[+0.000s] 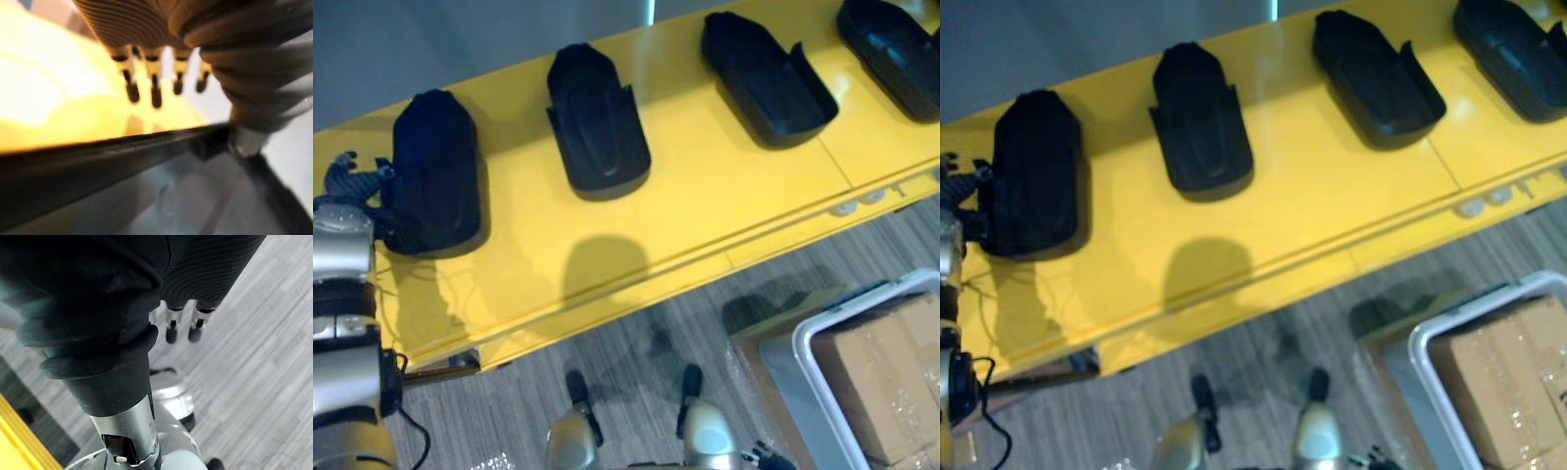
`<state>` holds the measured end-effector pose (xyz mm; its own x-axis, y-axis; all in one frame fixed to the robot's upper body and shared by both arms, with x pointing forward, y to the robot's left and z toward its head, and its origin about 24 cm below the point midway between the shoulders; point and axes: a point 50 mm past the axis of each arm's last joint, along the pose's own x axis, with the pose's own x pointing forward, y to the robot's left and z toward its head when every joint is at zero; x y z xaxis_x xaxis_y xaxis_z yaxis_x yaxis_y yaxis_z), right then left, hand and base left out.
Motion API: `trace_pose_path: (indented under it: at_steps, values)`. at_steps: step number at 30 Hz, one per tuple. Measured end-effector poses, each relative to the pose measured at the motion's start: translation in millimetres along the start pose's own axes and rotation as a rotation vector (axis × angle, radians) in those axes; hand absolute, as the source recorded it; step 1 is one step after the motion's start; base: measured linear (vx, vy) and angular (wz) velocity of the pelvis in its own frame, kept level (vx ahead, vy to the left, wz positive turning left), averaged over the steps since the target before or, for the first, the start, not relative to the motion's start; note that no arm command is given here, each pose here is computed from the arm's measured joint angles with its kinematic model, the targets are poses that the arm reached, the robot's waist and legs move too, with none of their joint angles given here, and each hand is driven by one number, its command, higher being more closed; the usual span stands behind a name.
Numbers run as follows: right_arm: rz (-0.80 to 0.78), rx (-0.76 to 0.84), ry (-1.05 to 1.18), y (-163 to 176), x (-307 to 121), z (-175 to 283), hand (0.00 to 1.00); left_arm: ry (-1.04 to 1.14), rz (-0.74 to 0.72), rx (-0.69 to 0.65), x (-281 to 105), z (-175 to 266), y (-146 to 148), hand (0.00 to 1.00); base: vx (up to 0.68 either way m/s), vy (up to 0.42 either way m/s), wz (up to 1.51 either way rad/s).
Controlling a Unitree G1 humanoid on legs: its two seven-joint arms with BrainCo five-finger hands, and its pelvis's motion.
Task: Walk over and take plastic housings, then place them on the shelf
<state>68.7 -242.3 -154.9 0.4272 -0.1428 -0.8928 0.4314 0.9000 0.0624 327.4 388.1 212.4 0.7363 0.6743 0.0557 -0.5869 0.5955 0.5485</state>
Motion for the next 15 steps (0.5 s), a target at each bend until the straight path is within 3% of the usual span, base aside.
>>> trace_pose_path:
  at_steps: [7, 10, 15]
  values:
    - [-0.106, 0.142, -0.148, 0, -4, 4, 0.0, -0.197, 0.287, -0.062, -6, 29, 22, 0.0, 0.02, 0.01, -0.2]
    - [-0.226, 0.254, -0.213, -3, -8, 2, 0.0, -0.331, 0.418, -0.179, -16, 43, 41, 0.0, 0.08, 0.01, -0.22]
    - [-0.357, 0.438, -0.305, -9, -15, 10, 0.0, -0.606, 0.519, -0.36, -50, 62, 57, 0.0, 0.04, 0.0, -0.16]
